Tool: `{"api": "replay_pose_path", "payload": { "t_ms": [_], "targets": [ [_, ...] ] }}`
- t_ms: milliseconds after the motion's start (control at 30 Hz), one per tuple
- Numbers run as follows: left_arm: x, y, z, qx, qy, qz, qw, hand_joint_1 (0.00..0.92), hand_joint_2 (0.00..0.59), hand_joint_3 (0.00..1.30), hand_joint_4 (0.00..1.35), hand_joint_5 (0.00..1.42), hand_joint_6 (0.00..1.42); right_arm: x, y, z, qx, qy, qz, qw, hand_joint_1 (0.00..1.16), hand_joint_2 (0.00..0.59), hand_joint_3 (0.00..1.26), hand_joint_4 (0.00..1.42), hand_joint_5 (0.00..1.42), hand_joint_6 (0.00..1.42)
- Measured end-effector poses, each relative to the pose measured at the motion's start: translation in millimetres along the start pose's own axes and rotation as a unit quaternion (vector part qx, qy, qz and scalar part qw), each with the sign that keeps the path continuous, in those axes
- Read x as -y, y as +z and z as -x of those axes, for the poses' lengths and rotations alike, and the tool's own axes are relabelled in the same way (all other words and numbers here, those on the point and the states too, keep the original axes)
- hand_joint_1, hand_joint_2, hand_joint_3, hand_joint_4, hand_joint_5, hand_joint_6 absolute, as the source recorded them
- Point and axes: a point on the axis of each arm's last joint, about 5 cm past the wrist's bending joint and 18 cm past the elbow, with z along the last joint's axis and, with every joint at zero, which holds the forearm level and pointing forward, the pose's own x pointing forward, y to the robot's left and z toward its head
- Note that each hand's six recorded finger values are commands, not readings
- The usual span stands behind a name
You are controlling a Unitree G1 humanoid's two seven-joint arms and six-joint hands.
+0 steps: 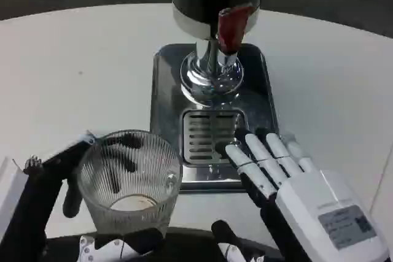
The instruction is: Grasp the cup under the faucet to collect the drink, then remove the cup.
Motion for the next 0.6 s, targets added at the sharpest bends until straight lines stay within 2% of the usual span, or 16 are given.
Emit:
{"api": "replay_pose_path", "payload": {
  "t_ms": [200,433,600],
  "targets": [
    [1.0,-0.5,0.0,-0.009,0.001,0.004,1.0,0.539,0.058,0.94,1.08,1.22,1.34,0.6,0.1,-1.5,0.0,-0.001,-0.001,1.0,0.39,0.443,0.11,0.01,0.0,0.0],
    [2.1,-0.4,-0.8,-0.007,0.0,0.006,1.0,0.542,0.056,0.94,1.08,1.22,1.34,1.2,0.1,-2.9,0.0,-0.003,-0.006,1.0,0.39,0.443,0.11,0.01,0.0,0.0],
    [2.2,-1.0,-4.5,0.001,-0.003,-0.001,1.0,0.543,0.056,0.94,1.08,1.22,1.34,0.8,0.3,-2.2,-0.006,-0.003,-0.008,1.0,0.39,0.438,0.11,0.01,0.0,0.0]
  ]
}}
